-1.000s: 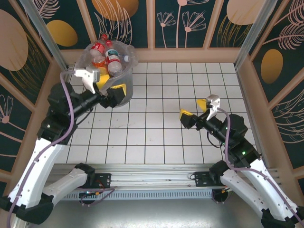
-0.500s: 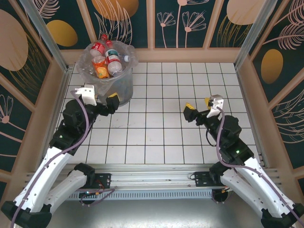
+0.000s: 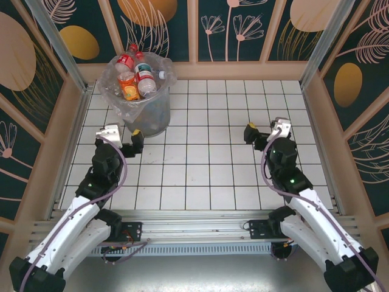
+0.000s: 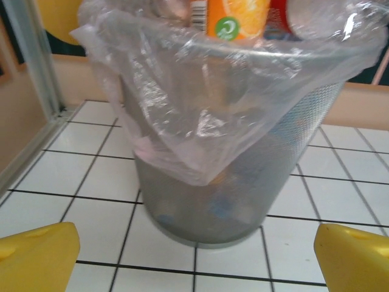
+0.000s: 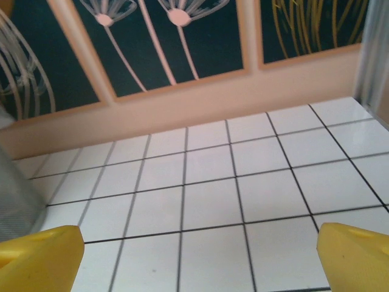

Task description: Put the plastic bottles in the bin

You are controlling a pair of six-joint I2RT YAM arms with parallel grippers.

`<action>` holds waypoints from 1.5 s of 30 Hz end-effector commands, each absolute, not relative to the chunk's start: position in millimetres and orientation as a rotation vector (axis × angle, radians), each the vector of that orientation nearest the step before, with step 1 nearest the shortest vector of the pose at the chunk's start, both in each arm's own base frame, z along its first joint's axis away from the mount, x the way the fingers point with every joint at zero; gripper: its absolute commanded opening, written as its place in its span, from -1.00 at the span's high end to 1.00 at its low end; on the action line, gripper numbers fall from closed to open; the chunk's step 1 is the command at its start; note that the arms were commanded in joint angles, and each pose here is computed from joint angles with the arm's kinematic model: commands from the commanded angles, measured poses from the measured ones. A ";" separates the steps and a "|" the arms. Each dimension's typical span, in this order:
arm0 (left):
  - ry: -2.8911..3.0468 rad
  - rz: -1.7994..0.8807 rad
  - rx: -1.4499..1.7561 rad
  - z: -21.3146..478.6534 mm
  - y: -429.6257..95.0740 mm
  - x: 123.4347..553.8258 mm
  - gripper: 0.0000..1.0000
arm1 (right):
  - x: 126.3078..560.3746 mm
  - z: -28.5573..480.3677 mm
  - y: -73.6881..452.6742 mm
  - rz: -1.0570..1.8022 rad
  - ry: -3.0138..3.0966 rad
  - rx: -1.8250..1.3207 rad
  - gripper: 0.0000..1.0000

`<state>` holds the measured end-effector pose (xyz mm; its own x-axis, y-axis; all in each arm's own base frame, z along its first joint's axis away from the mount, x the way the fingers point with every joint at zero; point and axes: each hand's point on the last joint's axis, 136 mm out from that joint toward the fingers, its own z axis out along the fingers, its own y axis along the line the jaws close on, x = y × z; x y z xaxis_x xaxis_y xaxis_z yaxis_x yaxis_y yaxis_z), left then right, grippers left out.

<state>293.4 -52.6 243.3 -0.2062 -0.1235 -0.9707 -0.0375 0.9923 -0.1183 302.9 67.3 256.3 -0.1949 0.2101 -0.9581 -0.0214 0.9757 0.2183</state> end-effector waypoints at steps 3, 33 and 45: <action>1.697 0.055 -0.182 246.9 -31.9 299.8 -0.98 | 314.6 255.7 52.3 0.201 1.705 0.195 -0.98; 1.633 0.175 -0.272 189.5 11.6 345.0 -0.97 | 322.5 182.7 -33.6 -0.056 1.683 0.349 -0.98; 1.598 0.181 -0.232 160.8 15.7 350.3 -0.97 | 330.5 151.9 -40.2 -0.096 1.656 0.333 -0.98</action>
